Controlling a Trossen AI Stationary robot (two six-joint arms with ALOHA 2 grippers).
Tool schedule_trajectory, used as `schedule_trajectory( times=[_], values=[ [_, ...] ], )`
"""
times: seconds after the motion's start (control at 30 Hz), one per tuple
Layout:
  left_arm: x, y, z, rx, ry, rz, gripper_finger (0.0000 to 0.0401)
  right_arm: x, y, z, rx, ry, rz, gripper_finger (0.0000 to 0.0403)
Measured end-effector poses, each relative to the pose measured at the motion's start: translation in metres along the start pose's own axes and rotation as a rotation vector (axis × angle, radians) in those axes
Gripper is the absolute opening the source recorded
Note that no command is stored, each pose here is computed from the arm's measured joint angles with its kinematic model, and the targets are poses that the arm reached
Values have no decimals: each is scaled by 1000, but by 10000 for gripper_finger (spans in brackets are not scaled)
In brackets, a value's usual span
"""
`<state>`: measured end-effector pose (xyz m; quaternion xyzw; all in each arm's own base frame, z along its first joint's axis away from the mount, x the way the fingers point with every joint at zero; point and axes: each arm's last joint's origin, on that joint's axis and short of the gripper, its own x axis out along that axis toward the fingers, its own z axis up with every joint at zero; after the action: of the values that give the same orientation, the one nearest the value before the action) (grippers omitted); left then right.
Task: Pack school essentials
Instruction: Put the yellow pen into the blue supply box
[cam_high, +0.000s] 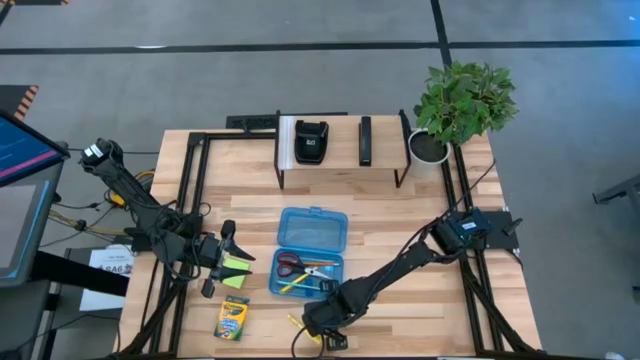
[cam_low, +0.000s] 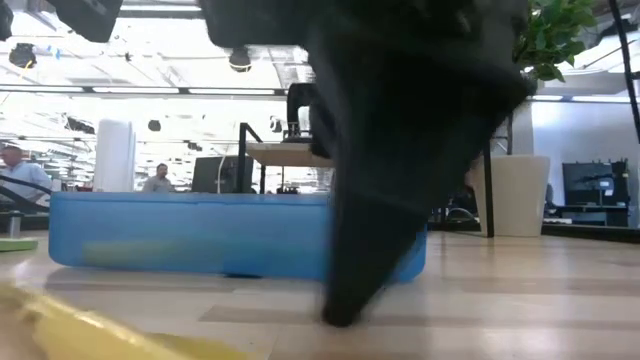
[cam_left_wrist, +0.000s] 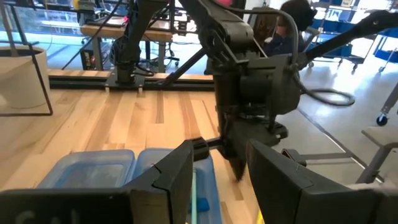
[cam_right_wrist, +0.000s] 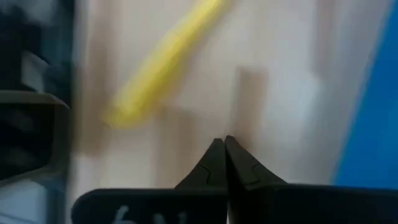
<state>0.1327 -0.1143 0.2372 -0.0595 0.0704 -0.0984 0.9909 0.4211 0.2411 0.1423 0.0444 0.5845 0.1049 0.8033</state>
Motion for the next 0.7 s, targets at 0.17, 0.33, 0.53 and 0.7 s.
schedule_trajectory(
  times=[0.17, 0.33, 0.53, 0.7],
  values=[
    [0, 0, 0, -1, -2, 0, 138, -6, -1, 3, 10, -28, -12, 4],
    [0, 0, 0, -9, 0, -9, 138, -19, 5, 18, 27, -110, 31, 38],
    [10, -8, -9, -4, 59, -91, 138, -28, 11, 21, -8, -108, 31, 90],
    [34, -24, -21, 69, 162, -141, 138, -49, 13, 28, -32, -98, -19, 112]
  ],
)
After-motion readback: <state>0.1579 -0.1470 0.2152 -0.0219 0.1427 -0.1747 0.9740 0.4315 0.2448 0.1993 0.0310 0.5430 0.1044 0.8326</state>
